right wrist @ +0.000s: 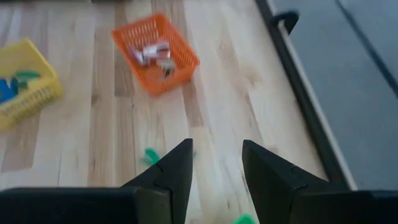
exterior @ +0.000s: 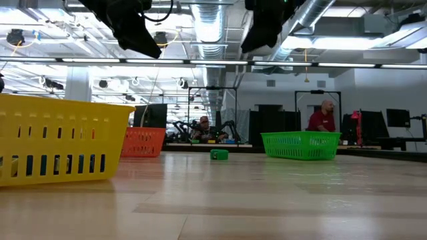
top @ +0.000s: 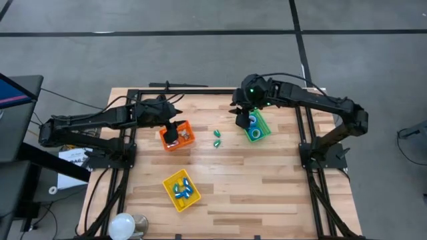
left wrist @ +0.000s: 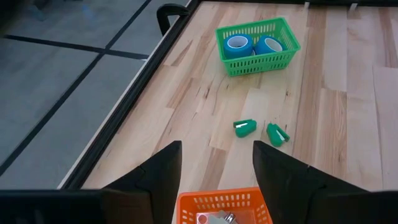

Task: Pick and place Stapler, Stapler remover, tape
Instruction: Put the green stapler into the yellow basket

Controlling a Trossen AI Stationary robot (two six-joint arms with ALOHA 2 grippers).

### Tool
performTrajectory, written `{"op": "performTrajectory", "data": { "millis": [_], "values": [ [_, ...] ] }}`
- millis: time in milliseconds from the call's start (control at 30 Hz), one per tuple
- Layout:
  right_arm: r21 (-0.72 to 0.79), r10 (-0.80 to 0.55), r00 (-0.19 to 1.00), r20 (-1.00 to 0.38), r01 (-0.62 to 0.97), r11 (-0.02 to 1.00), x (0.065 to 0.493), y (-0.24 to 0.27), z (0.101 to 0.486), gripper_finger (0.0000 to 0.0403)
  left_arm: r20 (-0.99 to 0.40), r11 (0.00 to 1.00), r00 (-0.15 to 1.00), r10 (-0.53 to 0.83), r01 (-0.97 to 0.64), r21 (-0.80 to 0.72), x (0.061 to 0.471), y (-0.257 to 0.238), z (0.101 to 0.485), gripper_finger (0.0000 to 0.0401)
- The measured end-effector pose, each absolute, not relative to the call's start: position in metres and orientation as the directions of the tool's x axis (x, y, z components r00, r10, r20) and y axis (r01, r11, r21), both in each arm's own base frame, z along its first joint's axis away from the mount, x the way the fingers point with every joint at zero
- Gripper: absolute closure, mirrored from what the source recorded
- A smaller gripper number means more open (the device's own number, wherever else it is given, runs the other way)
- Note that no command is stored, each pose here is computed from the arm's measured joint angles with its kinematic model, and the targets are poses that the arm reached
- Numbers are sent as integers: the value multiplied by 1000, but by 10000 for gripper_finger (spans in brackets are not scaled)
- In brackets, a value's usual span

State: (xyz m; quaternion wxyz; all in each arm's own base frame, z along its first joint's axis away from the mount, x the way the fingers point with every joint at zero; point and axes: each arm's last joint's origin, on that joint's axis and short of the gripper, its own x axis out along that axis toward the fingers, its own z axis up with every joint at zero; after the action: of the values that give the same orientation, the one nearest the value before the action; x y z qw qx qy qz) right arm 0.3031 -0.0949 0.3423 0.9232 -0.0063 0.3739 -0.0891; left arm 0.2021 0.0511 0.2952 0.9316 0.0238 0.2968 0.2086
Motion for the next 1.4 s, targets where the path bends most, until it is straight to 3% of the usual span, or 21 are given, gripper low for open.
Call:
{"op": "performTrajectory", "data": {
  "millis": [400,700,1100,1400],
  "values": [
    [-54,-160,710,-686,171,984,300,-93,328,272,-543,912,737,403,-375,168,202,51,295,214],
    [-18,-201,836,-511,223,975,277,-86,324,272,-540,911,739,404,-376,168,202,51,295,214],
    [30,-213,876,-432,250,968,233,-69,326,272,-536,911,741,404,-376,167,203,51,296,214],
    [84,-215,865,-453,281,956,230,-69,324,267,-531,909,745,405,-392,143,203,51,296,213]
  ]
}}
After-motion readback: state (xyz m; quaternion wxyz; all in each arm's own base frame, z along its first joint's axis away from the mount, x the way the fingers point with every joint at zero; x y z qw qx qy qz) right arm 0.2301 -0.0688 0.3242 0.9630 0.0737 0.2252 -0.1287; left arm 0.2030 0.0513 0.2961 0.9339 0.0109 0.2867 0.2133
